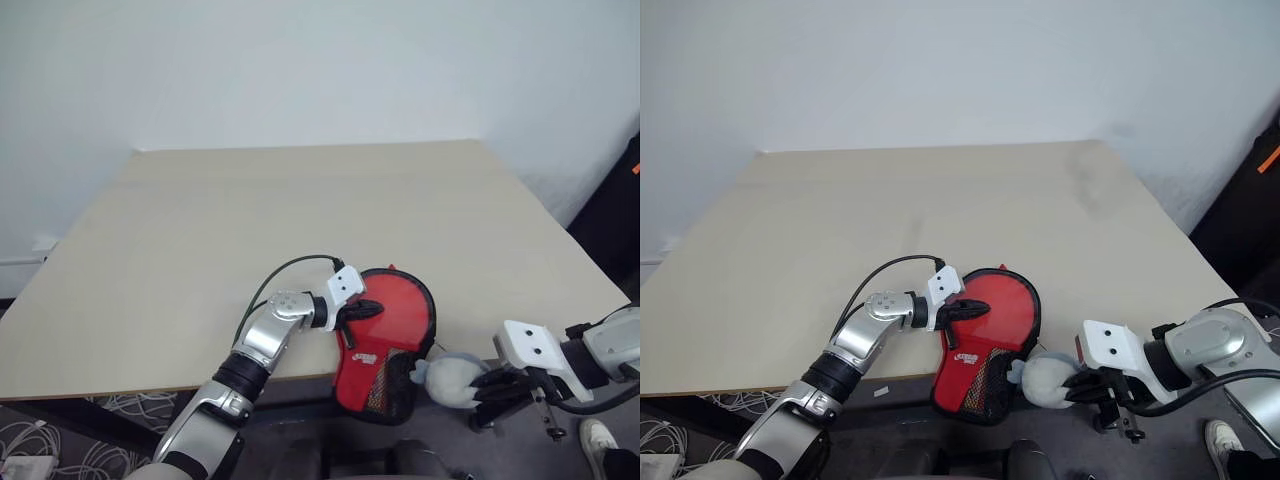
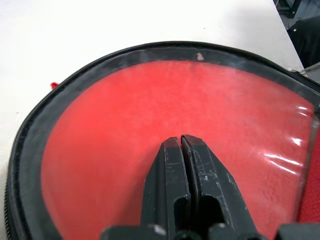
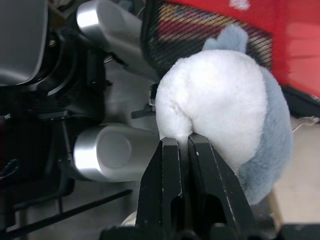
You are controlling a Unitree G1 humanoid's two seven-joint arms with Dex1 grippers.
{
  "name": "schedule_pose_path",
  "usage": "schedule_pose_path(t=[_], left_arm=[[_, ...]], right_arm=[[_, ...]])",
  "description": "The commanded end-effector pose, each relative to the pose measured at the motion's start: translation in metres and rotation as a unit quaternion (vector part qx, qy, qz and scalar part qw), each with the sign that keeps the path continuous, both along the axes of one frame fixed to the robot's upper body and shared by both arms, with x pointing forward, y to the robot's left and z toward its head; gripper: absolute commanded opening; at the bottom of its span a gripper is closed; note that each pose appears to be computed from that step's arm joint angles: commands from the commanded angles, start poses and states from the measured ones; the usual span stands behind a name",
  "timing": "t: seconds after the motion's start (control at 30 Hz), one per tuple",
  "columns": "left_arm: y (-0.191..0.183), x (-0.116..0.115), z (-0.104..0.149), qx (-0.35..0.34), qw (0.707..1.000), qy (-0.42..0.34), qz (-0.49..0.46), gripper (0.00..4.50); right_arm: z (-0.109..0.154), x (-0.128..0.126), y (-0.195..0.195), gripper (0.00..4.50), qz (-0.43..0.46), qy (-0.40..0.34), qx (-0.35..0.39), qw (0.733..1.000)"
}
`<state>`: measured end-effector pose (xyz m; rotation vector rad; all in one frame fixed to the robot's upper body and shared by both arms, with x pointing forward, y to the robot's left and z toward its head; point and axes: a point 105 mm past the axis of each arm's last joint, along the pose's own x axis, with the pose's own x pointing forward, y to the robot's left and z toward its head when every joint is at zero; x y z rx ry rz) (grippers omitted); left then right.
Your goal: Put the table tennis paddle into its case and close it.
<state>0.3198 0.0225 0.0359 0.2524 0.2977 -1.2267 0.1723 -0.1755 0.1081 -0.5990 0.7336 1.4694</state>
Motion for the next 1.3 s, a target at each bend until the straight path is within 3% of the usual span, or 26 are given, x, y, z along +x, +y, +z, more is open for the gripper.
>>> schedule_pose_path(t=[0.03,0.23,0.53,1.1,1.3], left_arm=[[0.018,-0.004,-0.031,0.053,0.997,0.046,0.022,0.00],[0.019,-0.001,-0.029,0.052,0.997,0.045,0.028,0.00],[0.018,-0.001,-0.030,0.055,0.997,0.046,0.024,0.00],[0.013,0.001,-0.031,0.054,0.997,0.046,0.021,0.00],[0.010,0.002,-0.031,0.052,0.997,0.046,0.019,0.00]], right_arm=[[0.003,-0.022,0.008,0.02,0.049,0.031,0.006,0.998],[-0.004,-0.027,0.009,0.02,0.044,0.031,0.004,0.999],[-0.019,0.037,0.006,0.02,-0.072,-0.061,-0.005,0.996],[-0.010,0.038,0.004,0.02,-0.066,-0.067,-0.006,0.996],[-0.004,0.008,0.014,0.02,-0.007,-0.027,0.009,1.000]])
